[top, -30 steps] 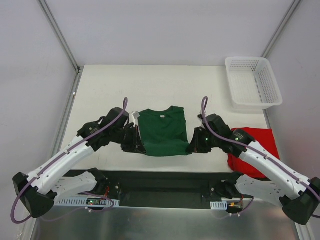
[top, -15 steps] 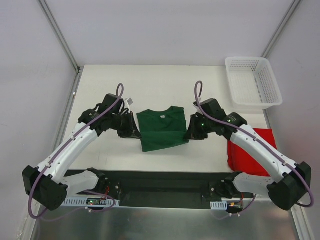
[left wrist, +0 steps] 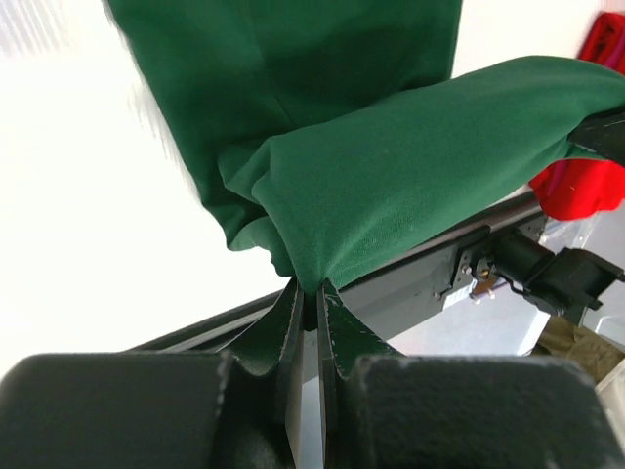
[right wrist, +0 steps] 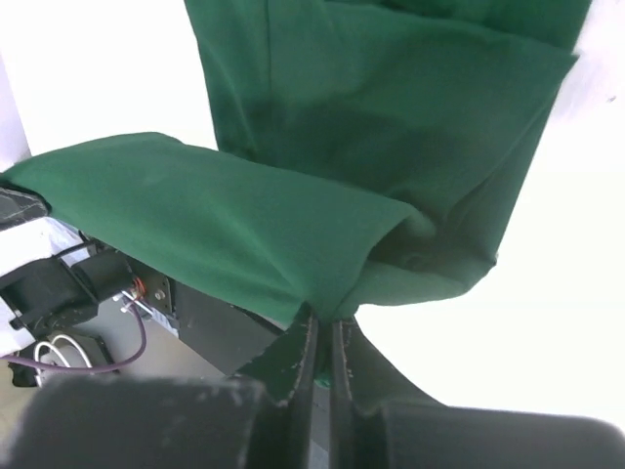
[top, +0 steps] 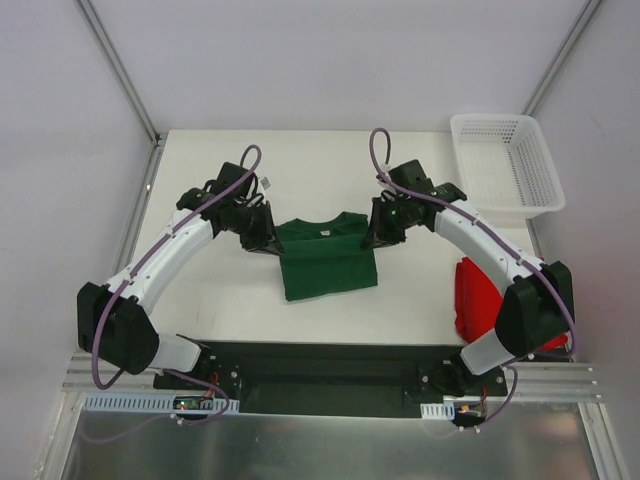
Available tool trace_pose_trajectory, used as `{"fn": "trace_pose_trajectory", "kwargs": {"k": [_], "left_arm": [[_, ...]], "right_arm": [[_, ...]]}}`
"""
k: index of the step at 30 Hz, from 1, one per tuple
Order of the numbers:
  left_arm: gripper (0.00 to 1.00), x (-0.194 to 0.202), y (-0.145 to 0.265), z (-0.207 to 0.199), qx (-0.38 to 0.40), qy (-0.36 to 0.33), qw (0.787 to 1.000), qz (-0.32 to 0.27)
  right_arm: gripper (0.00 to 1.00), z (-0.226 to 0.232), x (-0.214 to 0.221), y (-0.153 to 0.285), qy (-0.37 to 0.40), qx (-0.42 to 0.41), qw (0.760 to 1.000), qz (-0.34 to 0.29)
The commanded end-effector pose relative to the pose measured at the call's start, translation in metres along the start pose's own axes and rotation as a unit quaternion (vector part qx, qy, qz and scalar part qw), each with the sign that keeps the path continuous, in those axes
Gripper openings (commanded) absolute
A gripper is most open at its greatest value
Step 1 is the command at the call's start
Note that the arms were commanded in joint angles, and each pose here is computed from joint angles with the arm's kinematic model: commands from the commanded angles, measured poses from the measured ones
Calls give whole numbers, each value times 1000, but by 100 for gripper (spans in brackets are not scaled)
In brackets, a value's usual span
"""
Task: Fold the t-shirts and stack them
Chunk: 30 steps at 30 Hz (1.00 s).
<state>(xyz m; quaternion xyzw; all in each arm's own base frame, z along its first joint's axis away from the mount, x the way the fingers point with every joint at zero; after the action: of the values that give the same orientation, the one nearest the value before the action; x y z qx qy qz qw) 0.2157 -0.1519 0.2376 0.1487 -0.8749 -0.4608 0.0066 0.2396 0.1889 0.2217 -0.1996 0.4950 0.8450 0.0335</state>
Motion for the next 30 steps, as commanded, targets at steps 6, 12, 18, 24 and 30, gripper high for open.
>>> {"fn": "trace_pose_trajectory", "kwargs": {"k": [6, 12, 18, 24, 30], "left_arm": [[0, -39, -11, 5, -42, -2, 999, -22], [0, -64, -24, 10, -58, 13, 998, -22], [0, -86, -36, 13, -67, 26, 997, -19], [0, -103, -52, 22, -82, 38, 996, -11], [0, -118, -63, 34, -95, 54, 994, -7]], "right_arm": [[1, -23, -43, -19, 5, 3, 1000, 11], [1, -31, -73, -41, -1, -11, 1000, 17], [1, -38, -105, -62, -16, -31, 999, 19], [1, -41, -126, -78, -24, -49, 998, 20], [1, -47, -134, -102, -44, -68, 996, 32]]}}
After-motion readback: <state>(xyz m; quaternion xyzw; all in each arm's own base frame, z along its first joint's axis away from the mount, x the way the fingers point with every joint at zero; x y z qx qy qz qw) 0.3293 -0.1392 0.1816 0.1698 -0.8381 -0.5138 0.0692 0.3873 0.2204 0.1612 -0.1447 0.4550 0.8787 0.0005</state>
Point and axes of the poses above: each gripper's point midway between its finger pads, its own y axis back along the fingers, its own z axis along the line the jaws close on, x = y × z, the point moved 8 cm from there along y, back along the fingers, and after that the axes turned 9 degrees about y, right-handed, at the moved point
